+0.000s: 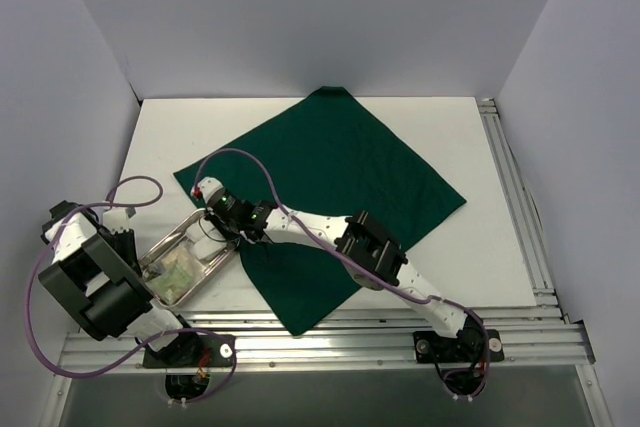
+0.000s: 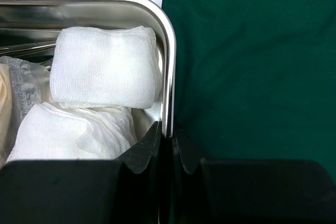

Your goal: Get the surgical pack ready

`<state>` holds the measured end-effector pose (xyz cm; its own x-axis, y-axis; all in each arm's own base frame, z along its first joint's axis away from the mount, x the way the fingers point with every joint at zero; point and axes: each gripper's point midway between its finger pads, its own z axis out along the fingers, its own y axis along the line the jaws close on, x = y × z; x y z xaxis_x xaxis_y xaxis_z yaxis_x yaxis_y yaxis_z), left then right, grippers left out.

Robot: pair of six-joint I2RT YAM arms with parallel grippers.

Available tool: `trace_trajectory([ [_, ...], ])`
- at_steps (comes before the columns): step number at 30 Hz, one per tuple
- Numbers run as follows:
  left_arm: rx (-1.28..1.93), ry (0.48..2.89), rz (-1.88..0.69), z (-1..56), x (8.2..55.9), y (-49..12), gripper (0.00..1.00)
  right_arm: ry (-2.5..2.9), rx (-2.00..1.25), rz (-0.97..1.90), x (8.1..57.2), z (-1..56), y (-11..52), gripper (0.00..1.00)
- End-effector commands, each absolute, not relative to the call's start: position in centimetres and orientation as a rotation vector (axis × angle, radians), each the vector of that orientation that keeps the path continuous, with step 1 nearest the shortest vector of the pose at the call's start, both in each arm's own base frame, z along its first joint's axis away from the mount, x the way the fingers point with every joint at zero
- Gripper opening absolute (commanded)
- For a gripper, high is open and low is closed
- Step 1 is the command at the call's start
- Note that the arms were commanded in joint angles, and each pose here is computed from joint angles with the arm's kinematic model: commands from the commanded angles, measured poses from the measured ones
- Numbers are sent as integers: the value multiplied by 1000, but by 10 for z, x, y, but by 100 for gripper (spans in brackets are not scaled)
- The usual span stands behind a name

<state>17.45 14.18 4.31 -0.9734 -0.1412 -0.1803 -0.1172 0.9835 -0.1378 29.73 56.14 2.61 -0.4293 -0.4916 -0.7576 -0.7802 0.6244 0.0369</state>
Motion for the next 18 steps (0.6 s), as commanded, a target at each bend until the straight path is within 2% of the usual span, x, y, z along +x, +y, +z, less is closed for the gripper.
trace_trajectory([
  [1,-132,2925,-124,56,183,158,2,2051,-949,611,291,70,587,0],
  [7,-115,2920,-84,66,186,165,2,2056,-940,635,286,81,592,1],
  [9,-113,2925,-72,67,185,167,2,2050,-938,643,286,83,594,9],
  [13,-104,2936,-48,66,184,171,2,2059,-959,678,280,75,599,11],
  [18,-100,2953,-38,64,181,175,2,2074,-970,685,277,63,602,20],
])
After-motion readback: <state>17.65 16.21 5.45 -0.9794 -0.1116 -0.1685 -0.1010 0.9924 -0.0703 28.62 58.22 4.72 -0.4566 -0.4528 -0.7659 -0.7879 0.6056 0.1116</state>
